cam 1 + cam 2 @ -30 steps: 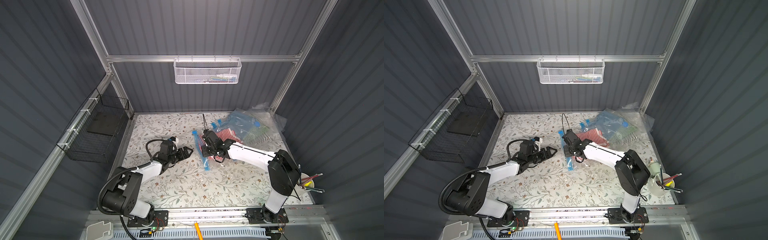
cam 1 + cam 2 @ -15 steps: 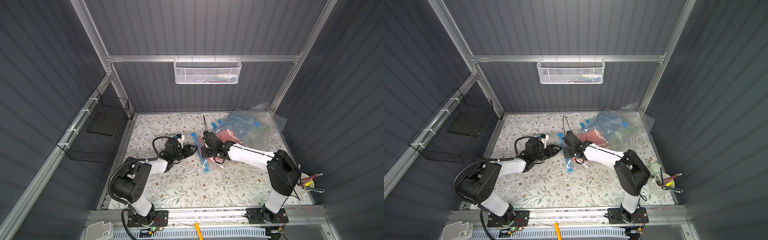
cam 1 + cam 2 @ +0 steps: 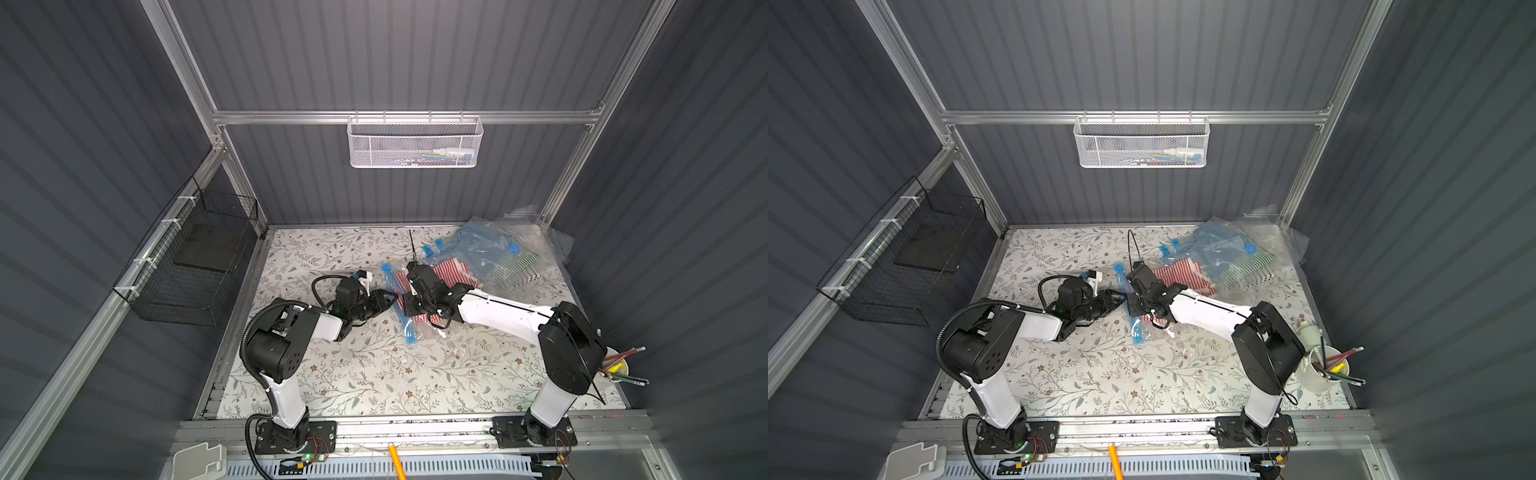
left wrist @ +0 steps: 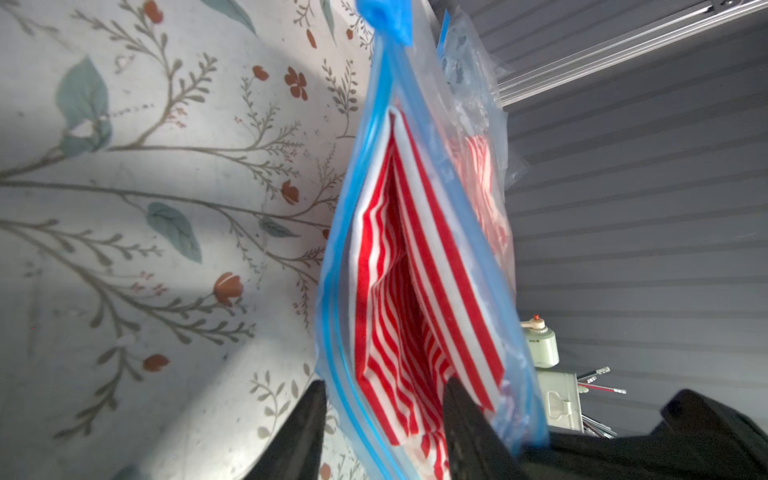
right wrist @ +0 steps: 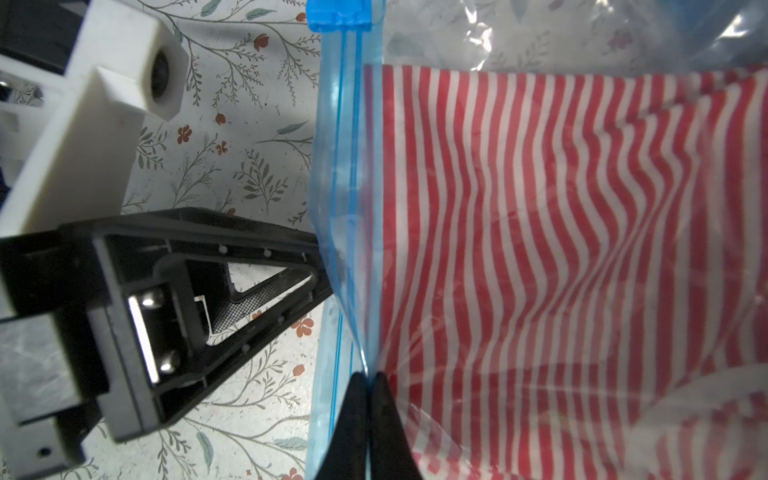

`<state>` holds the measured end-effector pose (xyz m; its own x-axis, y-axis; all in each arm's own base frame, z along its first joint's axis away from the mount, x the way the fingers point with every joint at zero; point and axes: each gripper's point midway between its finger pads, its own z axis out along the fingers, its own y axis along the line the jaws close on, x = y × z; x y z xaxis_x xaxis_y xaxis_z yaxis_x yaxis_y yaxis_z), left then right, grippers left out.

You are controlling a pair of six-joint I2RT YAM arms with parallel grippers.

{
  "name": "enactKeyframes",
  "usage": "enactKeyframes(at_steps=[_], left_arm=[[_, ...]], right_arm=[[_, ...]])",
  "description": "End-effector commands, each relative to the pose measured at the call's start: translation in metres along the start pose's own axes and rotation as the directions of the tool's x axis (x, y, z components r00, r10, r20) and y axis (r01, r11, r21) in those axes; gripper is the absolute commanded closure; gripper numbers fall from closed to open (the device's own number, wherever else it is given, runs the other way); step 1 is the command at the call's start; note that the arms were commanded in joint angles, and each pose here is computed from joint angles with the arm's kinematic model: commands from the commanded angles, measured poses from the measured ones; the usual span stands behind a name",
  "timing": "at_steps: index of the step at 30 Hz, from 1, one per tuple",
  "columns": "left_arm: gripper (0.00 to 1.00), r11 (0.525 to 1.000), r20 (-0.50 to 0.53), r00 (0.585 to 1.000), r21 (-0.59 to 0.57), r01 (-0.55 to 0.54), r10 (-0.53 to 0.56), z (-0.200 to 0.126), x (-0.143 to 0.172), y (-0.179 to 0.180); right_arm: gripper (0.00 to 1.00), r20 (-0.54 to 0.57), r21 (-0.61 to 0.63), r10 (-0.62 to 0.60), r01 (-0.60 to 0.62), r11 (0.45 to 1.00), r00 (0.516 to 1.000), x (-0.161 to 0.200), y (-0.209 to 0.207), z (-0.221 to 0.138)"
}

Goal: Take the tank top out of the vacuum bag
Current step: Take out the tank top from the vacuum bag.

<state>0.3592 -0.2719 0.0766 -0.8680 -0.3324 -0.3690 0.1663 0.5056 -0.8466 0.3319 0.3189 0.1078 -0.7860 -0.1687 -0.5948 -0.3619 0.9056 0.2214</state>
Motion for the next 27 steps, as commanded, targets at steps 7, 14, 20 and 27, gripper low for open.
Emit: enactKeyframes(at_steps=[7,14,20,27], left_arm=[[0.56,0.998,0.025,0.998,-0.028,-0.055,0.056,-0.014,-0.012,-0.025],[0.6,1.0,-0.029,1.0,-0.027,-0.011,0.01,0.012,-0.004,-0.012],[0.6,0.996,-0.009,0.999,-0.077,-0.047,0.046,0.01,-0.006,-0.007],[0.61,0.992,0.06,0.995,-0.097,-0.075,0.082,-0.009,-0.01,-0.01]], right_arm=[[1.0,0.026,-0.007,-0.022,0.022,1.0,0.999,-0.002,0.003,-0.001],[1.0,0.047,-0.034,-0.022,0.023,0.999,0.999,-0.004,0.008,-0.003],[1.0,0.049,-0.051,-0.007,0.01,0.999,0.999,-0.004,0.011,-0.005],[1.0,0.034,-0.015,0.011,-0.011,1.0,0.999,-0.003,0.005,-0.003]])
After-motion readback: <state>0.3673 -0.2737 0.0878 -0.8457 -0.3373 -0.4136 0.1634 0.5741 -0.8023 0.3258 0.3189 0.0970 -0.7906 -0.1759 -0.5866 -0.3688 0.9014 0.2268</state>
